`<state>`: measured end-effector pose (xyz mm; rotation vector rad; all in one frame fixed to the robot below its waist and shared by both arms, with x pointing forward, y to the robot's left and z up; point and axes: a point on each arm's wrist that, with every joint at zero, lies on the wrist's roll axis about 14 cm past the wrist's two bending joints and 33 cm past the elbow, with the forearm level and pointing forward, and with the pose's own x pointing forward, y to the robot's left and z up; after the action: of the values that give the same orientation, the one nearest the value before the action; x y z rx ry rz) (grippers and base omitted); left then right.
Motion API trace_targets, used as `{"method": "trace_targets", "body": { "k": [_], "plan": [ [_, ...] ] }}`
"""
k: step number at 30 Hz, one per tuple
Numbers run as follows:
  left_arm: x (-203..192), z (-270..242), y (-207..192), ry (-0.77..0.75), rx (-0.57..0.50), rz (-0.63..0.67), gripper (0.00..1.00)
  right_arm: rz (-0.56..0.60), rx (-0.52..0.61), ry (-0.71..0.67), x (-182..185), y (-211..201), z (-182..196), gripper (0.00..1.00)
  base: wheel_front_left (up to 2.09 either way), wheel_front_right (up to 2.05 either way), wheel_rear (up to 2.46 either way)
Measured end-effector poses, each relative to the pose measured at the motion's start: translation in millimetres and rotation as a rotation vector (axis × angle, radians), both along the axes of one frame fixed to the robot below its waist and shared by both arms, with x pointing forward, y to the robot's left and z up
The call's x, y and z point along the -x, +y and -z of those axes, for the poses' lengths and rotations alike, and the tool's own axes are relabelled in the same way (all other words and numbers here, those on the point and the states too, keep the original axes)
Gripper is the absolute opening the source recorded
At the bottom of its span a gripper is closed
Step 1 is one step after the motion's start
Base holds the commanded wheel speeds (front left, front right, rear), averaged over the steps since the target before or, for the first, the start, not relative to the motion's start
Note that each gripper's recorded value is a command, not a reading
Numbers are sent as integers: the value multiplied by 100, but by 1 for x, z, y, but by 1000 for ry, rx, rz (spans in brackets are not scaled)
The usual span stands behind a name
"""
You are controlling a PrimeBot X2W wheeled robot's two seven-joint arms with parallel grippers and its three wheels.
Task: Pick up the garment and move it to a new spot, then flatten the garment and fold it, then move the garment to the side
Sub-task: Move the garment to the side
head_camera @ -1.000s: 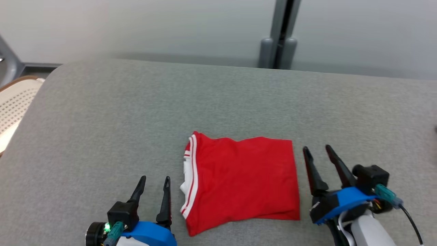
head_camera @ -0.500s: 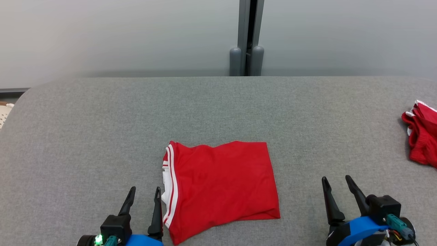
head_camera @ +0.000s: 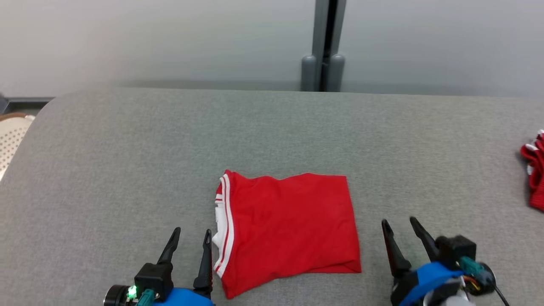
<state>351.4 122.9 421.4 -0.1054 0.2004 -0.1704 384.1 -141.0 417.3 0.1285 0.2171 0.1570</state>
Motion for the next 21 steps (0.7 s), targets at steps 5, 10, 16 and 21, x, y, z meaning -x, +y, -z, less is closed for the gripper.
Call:
{"method": "trace_targets", "body": {
  "k": [5,10,16,21],
  "plan": [
    [1,3,12,13,3,-35,100,-111,24,11,-34,35,1,100,0,0,0],
    [13,14,28,52,-2,-90,100,-206,70,113,-54,65,22,100,0,0,0],
    [23,21,46,79,-5,-152,100,-277,111,277,-45,82,59,0,0,0,0],
    [19,22,40,81,-1,-133,100,-236,78,249,-40,73,57,0,0,0,0]
  ]
}}
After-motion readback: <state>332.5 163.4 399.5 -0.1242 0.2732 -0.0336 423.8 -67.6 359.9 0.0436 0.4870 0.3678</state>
